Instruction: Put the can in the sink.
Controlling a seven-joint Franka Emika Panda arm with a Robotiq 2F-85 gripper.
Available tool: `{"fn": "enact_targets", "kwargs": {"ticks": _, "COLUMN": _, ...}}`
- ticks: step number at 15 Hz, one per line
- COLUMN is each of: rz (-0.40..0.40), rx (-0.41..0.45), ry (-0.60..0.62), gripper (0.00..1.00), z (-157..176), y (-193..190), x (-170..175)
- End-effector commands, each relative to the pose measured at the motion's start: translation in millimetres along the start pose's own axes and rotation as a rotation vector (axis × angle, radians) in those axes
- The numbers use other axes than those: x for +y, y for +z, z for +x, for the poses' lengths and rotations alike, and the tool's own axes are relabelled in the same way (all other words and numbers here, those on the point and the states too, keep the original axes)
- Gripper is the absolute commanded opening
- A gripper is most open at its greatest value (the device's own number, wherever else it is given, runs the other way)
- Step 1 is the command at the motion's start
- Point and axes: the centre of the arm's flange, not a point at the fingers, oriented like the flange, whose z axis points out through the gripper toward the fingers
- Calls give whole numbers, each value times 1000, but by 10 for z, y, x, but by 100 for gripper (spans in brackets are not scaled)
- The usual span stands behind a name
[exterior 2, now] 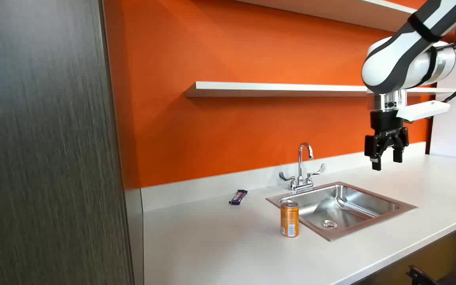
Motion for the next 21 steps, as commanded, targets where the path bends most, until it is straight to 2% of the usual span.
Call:
{"fn": "enact_targets", "kwargs": {"ticks": 1, "rz": 0, "rx": 0, "ry": 0, "gripper": 100, "z": 0, "y": 0, "x": 0}}
{"fn": "enact_targets", "kwargs": {"ticks": 3, "rz": 0, "rx": 0, "ry": 0, "gripper": 100, "z": 0, "y": 1, "x": 0}}
{"fn": "enact_targets", "kwargs": {"ticks": 7, "rz": 6, "rx": 12, "ry": -48, "gripper": 100, "z": 126, "y": -43, "x": -252}}
{"fn": "enact_targets", "kwargs": {"ticks": 14, "rz": 9, "rx": 14, "ry": -170, "gripper": 100, "z": 401, "y": -40, "x": -1101}}
{"fn": "enact_targets", "kwargs": {"ticks": 17, "rz": 34, "rx": -13, "ry": -158, "gripper": 100, "z": 505, "y": 0, "x": -1406}}
{"fn": "enact_targets", "kwargs": {"ticks": 21, "rz": 68, "rx": -66, "ry": -70, "gripper": 100, "z": 650, "y": 133, "x": -1701}}
